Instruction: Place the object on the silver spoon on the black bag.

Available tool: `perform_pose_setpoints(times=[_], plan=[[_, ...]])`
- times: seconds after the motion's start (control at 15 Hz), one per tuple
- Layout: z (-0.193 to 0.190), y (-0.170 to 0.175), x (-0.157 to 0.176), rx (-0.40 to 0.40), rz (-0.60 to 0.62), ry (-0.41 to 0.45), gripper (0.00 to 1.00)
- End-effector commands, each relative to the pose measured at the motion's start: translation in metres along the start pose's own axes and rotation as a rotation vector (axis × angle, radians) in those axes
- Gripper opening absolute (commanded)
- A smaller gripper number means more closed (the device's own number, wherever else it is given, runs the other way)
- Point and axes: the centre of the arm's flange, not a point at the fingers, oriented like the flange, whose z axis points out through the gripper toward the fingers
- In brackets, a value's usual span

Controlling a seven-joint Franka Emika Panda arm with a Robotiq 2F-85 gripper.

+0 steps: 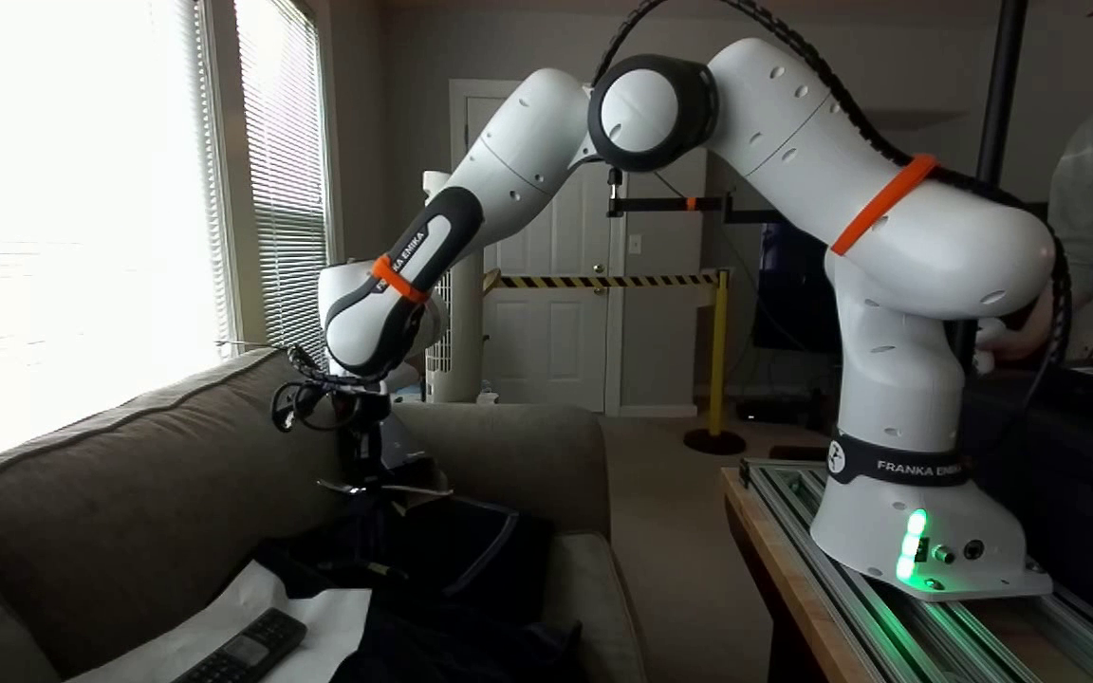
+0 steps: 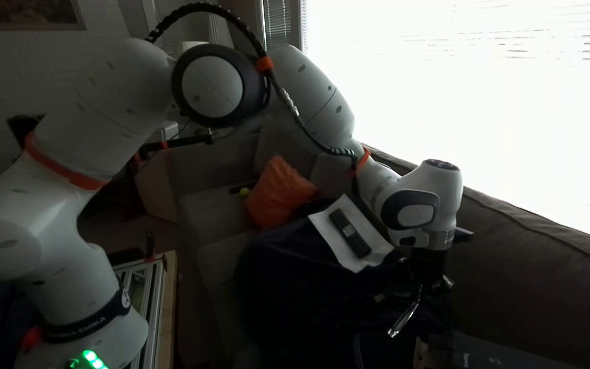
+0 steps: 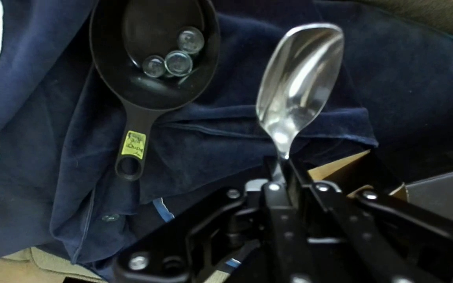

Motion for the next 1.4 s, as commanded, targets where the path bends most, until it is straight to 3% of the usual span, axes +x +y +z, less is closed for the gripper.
perform_pose_setpoints(times=[0.0,0.93,1.33], plan=[[0.008,0.009,0.01,0.0,0.062,-0.031,0.02],[0.038,0.001,0.011,0.053,0.04,0.044,0.02],[0.043,0.001,0.006,0.087,-0.021,0.034,0.02]])
